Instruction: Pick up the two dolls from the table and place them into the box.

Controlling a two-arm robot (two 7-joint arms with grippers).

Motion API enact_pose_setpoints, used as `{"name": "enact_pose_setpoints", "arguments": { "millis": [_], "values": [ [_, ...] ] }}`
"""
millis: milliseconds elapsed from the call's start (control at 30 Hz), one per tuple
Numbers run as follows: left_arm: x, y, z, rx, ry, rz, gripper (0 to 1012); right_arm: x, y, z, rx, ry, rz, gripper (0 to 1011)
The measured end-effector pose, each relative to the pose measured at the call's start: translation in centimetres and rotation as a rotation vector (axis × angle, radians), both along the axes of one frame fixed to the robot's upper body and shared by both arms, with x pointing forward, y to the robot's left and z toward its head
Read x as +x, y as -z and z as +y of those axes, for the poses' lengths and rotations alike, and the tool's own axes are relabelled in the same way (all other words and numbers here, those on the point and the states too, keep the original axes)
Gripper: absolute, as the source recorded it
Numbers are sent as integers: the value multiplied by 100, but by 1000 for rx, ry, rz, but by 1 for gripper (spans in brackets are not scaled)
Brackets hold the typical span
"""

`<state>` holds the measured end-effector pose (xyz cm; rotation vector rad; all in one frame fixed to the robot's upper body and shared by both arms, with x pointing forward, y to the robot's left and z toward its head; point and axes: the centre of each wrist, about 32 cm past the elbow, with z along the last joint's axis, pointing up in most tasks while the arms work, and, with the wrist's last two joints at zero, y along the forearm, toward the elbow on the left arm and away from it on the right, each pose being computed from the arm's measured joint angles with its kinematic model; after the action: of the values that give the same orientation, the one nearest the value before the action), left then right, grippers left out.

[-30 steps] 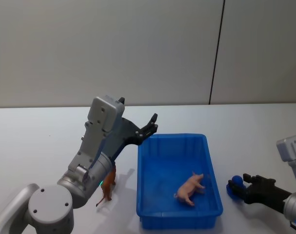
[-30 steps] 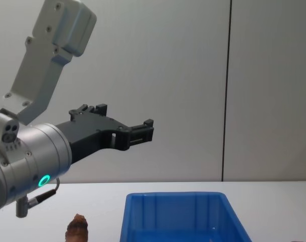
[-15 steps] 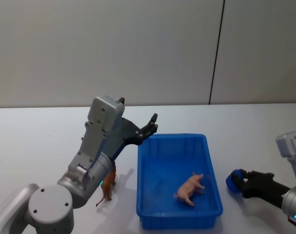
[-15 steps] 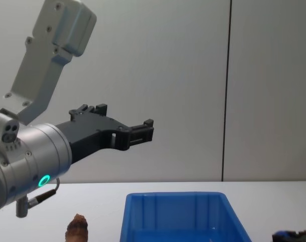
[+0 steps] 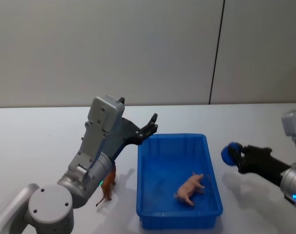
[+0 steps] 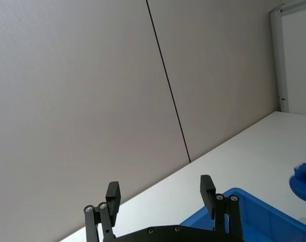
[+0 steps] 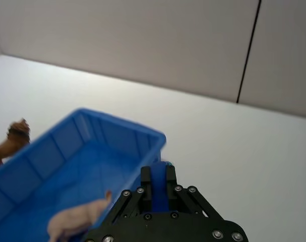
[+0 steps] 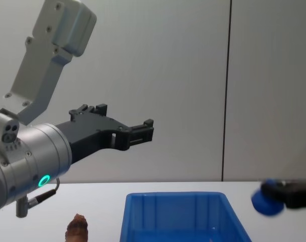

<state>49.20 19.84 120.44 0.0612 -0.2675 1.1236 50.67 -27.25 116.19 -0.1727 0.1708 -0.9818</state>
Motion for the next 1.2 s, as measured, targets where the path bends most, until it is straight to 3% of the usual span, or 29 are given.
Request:
{"name": "enact_pose_setpoints", "arguments": {
  "millis": [200, 500, 667, 1033, 1200],
  "values": [
    [0, 0, 0, 0, 0, 0, 1001, 86, -200, 78, 32, -49, -76, 131],
    [0, 0, 0, 0, 0, 0, 1001, 216, -379, 245, 75, -143, -119, 85],
    [0, 0, 0, 0, 0, 0, 1001, 271, -377, 323, 81, -175, -102, 73],
    [0, 0, 0, 0, 0, 0, 1001, 363, -247, 445, 65, -212, -40, 77],
    [0, 0, 0, 0, 0, 0, 1001, 385, -183, 478, 55, -219, -16, 223]
  ]
}}
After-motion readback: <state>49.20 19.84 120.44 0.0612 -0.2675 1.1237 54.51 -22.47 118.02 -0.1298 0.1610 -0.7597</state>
